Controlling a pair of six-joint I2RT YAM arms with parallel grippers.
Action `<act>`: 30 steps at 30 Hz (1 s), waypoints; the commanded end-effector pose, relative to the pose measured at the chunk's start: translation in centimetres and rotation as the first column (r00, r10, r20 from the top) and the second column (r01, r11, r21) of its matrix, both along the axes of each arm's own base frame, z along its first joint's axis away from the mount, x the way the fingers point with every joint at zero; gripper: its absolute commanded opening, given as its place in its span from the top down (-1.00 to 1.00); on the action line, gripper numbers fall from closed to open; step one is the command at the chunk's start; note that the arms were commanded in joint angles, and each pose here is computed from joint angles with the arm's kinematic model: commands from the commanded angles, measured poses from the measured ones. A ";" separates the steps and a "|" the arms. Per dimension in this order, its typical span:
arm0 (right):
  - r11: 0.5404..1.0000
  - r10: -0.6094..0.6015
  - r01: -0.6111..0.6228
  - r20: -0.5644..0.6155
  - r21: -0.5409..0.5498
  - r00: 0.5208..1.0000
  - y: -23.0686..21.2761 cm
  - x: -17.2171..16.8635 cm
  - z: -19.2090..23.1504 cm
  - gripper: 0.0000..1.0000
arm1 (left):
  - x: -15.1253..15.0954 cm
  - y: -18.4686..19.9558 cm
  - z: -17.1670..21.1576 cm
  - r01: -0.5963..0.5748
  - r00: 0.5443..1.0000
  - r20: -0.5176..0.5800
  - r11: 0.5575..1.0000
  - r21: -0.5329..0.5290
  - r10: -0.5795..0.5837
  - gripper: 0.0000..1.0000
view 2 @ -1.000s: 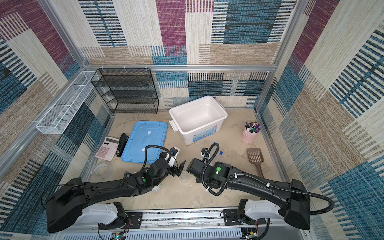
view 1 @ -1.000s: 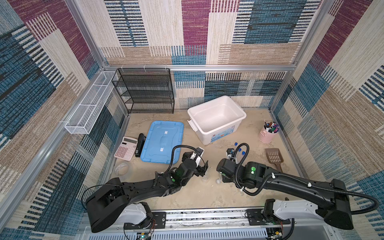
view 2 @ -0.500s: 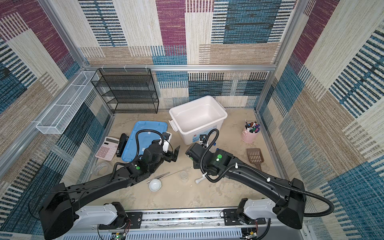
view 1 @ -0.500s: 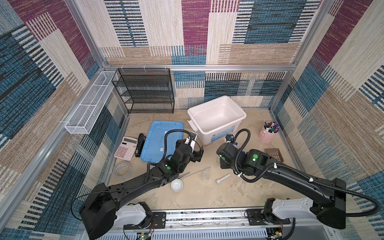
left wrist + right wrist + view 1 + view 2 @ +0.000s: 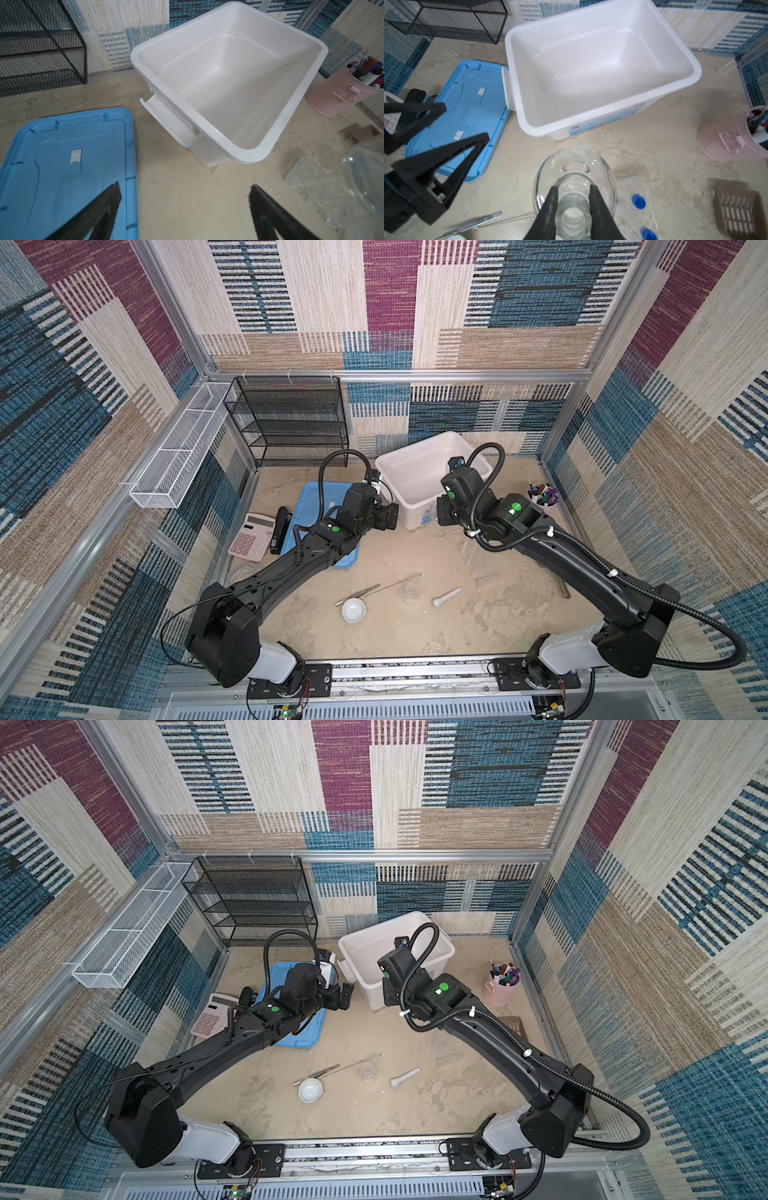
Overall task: Organize the chemistry lab equipment
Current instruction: 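Lift the flask toward the white bin with the right gripper while the left arm advances, then lower the held flask into the white bin with the right gripper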
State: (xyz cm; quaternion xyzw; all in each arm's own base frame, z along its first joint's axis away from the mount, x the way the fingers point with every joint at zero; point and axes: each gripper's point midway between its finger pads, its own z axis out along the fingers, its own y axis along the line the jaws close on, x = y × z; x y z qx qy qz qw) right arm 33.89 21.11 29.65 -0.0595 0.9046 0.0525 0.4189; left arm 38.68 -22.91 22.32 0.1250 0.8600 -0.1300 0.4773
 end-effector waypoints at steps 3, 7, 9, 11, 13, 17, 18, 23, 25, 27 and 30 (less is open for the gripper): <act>0.997 0.077 -0.073 0.117 -0.037 0.990 1.3 4.6 3.7 0.66 | 0.5 0.3 -0.7 -0.009 0.998 -0.070 0.997 -0.071 0.004 -0.98; 0.992 0.115 -0.108 0.139 -0.058 0.984 2.5 7.5 4.0 0.66 | 0.8 1.0 -0.8 -0.019 0.997 -0.078 0.997 -0.080 0.012 -0.97; 0.990 0.133 -0.125 0.142 -0.064 0.981 3.0 9.1 3.7 0.67 | 0.9 1.5 -1.0 -0.024 0.996 -0.083 0.997 -0.075 0.018 -0.97; 0.988 0.149 -0.141 0.149 -0.060 0.978 3.5 10.5 3.6 0.67 | 0.9 1.9 -1.3 -0.030 0.996 -0.088 0.997 -0.072 0.024 -0.97; 0.984 0.173 -0.166 0.156 -0.058 0.973 4.4 11.7 3.5 0.67 | 0.9 2.1 -1.5 -0.030 0.996 -0.091 0.997 -0.073 0.024 -0.97; 0.973 0.226 -0.219 0.143 -0.067 0.964 6.1 13.9 2.3 0.69 | 0.9 2.7 -1.9 -0.036 0.995 -0.096 0.997 -0.065 0.029 -0.97; 0.971 0.236 -0.228 0.132 -0.070 0.963 6.4 14.3 1.7 0.69 | 0.9 2.8 -2.1 -0.038 0.995 -0.096 0.997 -0.060 0.033 -0.96; 0.961 0.271 -0.266 0.076 -0.073 0.959 7.7 16.3 -0.9 0.72 | 0.8 3.6 -2.6 -0.047 0.994 -0.102 0.998 -0.051 0.042 -0.97; 0.958 0.283 -0.278 0.066 -0.074 0.957 8.0 16.9 -1.6 0.72 | 0.8 4.0 -2.8 -0.053 0.993 -0.105 0.998 -0.044 0.048 -0.96; 0.952 0.300 -0.296 0.057 -0.075 0.952 8.3 17.2 -2.3 0.72 | 0.8 4.4 -3.0 -0.062 0.993 -0.107 0.997 -0.042 0.057 -0.96; 0.944 0.324 -0.322 0.024 -0.075 0.946 8.7 17.7 -3.9 0.72 | 0.8 4.8 -3.3 -0.071 0.992 -0.111 0.996 -0.048 0.065 -0.97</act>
